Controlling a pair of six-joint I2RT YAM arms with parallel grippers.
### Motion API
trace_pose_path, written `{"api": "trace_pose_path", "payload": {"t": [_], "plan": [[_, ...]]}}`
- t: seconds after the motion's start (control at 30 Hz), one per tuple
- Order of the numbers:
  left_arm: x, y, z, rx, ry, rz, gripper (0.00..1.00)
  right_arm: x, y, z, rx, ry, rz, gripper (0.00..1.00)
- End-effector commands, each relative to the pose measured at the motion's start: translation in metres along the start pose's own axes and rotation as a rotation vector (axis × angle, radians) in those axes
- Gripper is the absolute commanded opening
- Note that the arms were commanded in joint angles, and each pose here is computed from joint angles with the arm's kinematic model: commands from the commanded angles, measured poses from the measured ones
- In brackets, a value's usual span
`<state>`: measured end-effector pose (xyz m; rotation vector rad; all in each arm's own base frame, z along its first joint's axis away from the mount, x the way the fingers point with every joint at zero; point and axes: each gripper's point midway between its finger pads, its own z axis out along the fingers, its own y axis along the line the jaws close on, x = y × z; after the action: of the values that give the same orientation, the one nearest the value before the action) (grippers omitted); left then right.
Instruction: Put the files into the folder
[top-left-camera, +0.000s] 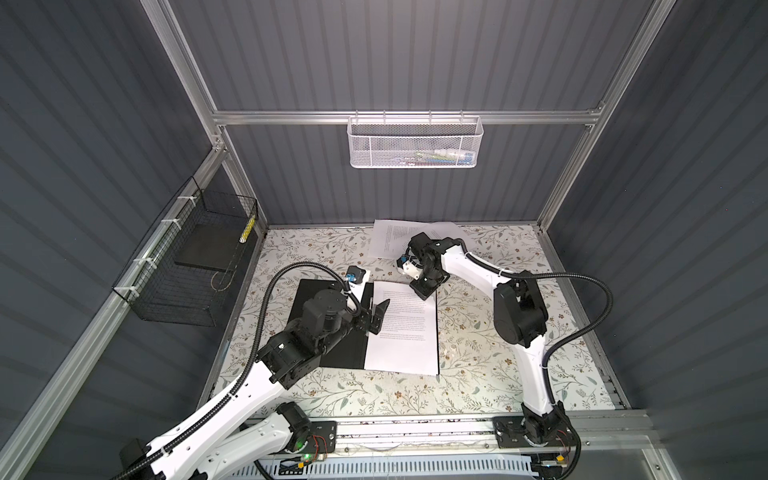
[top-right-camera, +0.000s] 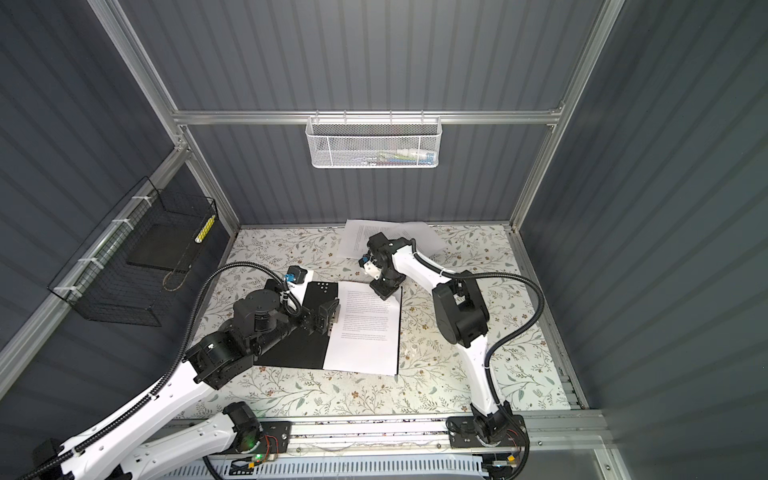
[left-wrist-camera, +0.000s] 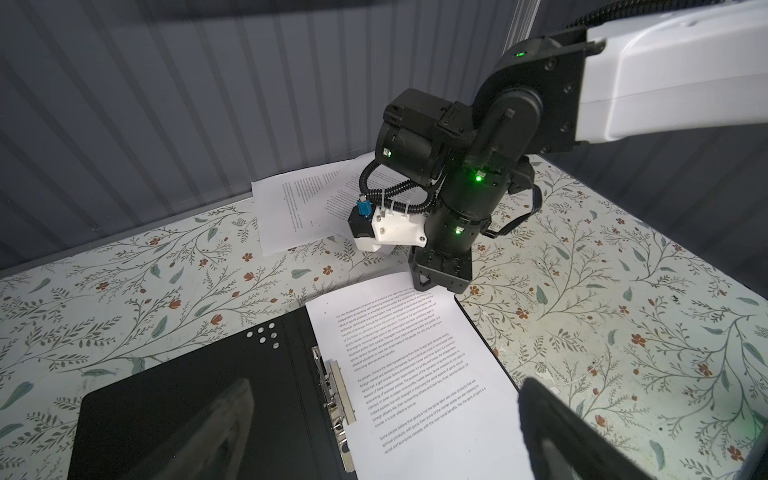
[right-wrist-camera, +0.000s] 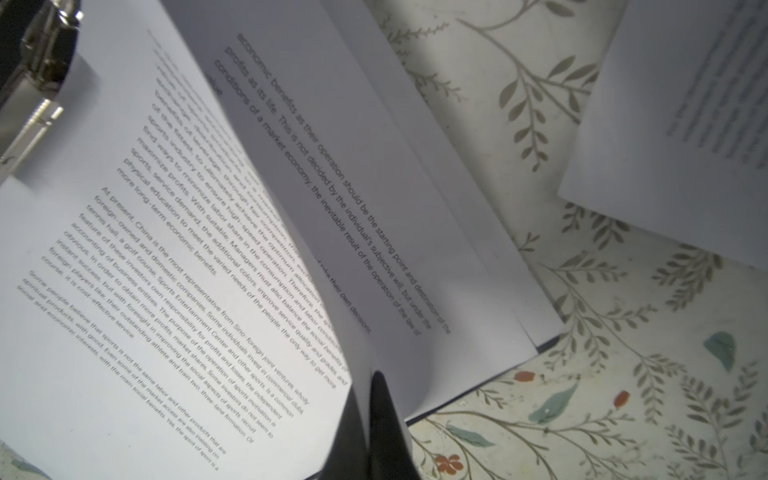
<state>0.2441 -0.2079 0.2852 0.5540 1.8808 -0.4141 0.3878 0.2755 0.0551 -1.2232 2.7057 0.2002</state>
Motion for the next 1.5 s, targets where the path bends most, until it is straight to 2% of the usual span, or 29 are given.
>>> {"api": "trace_pose_path", "payload": {"t": [0.0, 0.53, 1.47], "plan": [[0.001, -0.003, -0.002, 0.015, 0.001, 0.015, 1.00, 0.001, 0.001, 0.003, -0.020, 0.017, 0.019, 0.00], [0.001, -0.003, -0.003, 0.016, 0.000, 0.015, 1.00, -0.002, -0.009, 0.004, -0.010, 0.000, 0.085, 0.09], [0.001, -0.003, -0.002, 0.019, 0.002, 0.015, 1.00, -0.013, -0.011, 0.008, -0.036, -0.032, 0.120, 0.07]]}}
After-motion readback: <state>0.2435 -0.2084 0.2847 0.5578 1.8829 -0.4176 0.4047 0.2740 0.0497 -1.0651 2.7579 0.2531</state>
